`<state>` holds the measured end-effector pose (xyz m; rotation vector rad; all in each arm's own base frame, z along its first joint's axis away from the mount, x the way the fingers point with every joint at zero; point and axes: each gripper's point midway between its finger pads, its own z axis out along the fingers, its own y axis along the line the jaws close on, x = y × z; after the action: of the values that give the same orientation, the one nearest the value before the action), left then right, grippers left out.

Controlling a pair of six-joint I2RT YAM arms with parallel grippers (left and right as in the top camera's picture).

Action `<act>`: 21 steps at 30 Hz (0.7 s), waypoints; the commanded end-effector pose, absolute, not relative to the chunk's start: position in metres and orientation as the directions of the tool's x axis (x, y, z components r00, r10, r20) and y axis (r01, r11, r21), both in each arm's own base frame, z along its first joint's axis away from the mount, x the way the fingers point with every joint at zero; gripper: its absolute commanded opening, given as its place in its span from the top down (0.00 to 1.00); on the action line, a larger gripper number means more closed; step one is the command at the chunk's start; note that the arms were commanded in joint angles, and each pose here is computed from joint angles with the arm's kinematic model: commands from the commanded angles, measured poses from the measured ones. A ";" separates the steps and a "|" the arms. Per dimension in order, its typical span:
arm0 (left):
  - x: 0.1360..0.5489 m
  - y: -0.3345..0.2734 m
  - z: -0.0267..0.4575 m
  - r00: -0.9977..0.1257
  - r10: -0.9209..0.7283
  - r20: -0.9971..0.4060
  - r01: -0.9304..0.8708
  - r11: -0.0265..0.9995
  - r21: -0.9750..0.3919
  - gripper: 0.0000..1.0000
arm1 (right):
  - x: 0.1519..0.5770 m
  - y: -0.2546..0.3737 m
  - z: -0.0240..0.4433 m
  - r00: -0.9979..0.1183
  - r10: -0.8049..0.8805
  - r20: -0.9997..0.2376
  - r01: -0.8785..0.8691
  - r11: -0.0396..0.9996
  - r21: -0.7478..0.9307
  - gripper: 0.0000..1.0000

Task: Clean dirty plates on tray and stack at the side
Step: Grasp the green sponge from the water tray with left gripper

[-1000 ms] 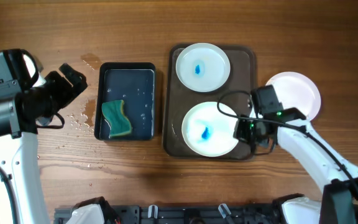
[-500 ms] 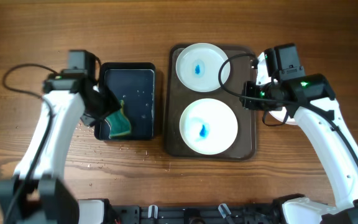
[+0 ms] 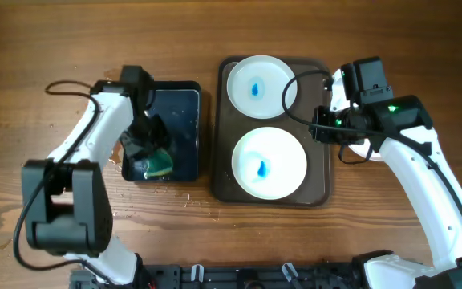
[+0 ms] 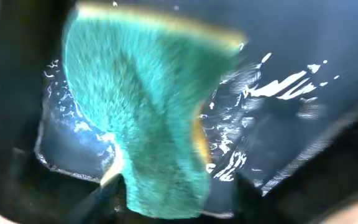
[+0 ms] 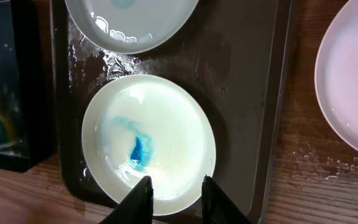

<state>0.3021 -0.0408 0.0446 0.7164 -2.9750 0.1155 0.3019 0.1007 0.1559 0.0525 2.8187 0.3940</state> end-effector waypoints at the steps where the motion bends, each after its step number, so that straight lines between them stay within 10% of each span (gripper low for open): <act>1: 0.314 -0.020 0.061 -0.907 -0.420 -0.038 -0.421 0.907 0.031 0.54 | 0.297 0.100 0.158 -0.959 0.102 -0.264 0.023 0.958 0.285 0.73; 6: 0.295 -0.011 0.007 -0.893 -0.445 -0.067 -0.449 0.892 0.057 0.60 | 0.258 0.094 0.103 -0.984 0.147 -0.097 0.116 0.957 0.266 0.73; 9: 0.294 -0.012 -0.001 -0.896 -0.438 -0.078 -0.442 0.896 0.050 0.96 | 0.248 0.101 0.080 -0.988 0.142 -0.065 0.116 0.945 0.306 0.73; 11: 0.308 -0.023 0.022 -0.895 -0.439 -0.076 -0.439 0.898 -0.021 0.96 | 0.252 0.101 0.077 -0.983 0.167 -0.077 0.135 0.941 0.311 0.75; 16: 0.318 -0.033 0.067 -0.906 -0.415 -0.080 -0.409 0.909 -0.079 0.55 | 0.277 0.105 0.082 -0.973 0.122 -0.198 0.052 0.943 0.328 0.73; 21: 0.299 -0.036 0.040 -0.917 -0.396 -0.046 -0.394 0.918 -0.048 0.53 | 0.277 0.103 0.073 -0.975 0.115 -0.188 0.052 0.949 0.312 0.66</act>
<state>0.3092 -0.0313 0.0556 0.7003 -3.1281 0.0620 0.2787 0.1038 0.0815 0.1559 2.8794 0.4642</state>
